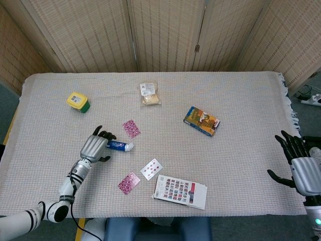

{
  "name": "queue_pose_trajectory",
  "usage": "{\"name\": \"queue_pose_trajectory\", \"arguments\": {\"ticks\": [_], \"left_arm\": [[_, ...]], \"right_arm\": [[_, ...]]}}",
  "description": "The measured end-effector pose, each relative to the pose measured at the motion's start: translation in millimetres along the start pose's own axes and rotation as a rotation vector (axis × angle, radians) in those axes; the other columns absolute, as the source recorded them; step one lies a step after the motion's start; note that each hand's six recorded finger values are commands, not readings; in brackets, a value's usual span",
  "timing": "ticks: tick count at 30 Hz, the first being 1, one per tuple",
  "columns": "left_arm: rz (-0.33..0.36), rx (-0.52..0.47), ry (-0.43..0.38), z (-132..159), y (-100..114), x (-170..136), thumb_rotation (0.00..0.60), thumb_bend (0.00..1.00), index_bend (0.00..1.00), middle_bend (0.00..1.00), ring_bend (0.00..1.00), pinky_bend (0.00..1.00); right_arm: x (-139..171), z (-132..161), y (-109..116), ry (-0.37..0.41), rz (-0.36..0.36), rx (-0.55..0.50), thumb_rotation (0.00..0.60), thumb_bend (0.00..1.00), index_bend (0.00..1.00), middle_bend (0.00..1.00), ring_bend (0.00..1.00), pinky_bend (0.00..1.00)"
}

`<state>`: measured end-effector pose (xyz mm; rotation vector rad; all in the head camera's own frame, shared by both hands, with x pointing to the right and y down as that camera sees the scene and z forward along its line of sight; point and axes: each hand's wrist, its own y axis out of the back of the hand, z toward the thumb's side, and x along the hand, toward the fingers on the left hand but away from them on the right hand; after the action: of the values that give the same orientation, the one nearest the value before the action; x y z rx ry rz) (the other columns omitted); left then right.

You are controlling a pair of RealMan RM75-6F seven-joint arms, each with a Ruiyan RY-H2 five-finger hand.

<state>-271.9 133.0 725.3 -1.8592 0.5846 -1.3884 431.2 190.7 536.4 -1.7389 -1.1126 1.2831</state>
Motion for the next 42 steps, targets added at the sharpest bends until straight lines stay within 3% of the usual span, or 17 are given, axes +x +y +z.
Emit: {"name": "queue_pose_trajectory", "arguments": {"ticks": [27,32,34,39,42], "left_arm": [[-0.04,0.009,0.077,-12,-19,28,0.6,0.4,0.43,0.43,0.33,0.13],[-0.035,-0.007,0.088,-16,-21,30,0.6,0.47,0.5,0.5,0.4,0.17],[-0.029,-0.014,0.089,-18,-22,30,0.6,0.54,0.55,0.56,0.46,0.23],[0.007,-0.064,0.082,-21,-21,30,0.6,0.67,0.71,0.73,0.62,0.55],[0.029,-0.117,0.07,-24,-19,28,0.6,0.7,0.75,0.77,0.66,0.62]], "right_arm": [[-2,-7,-5,-0.018,0.01,-0.01,0.6,0.27,0.0,0.0,0.0,0.0],[-2,-7,-5,-0.019,0.008,-0.011,0.6,0.27,0.0,0.0,0.0,0.0],[-2,-7,-4,-0.019,0.006,-0.012,0.6,0.27,0.0,0.0,0.0,0.0],[-1,-6,-3,-0.013,0.001,-0.011,0.6,0.27,0.0,0.0,0.0,0.0],[-1,-4,-1,-0.005,-0.002,-0.005,0.6,0.27,0.0,0.0,0.0,0.0]]}}
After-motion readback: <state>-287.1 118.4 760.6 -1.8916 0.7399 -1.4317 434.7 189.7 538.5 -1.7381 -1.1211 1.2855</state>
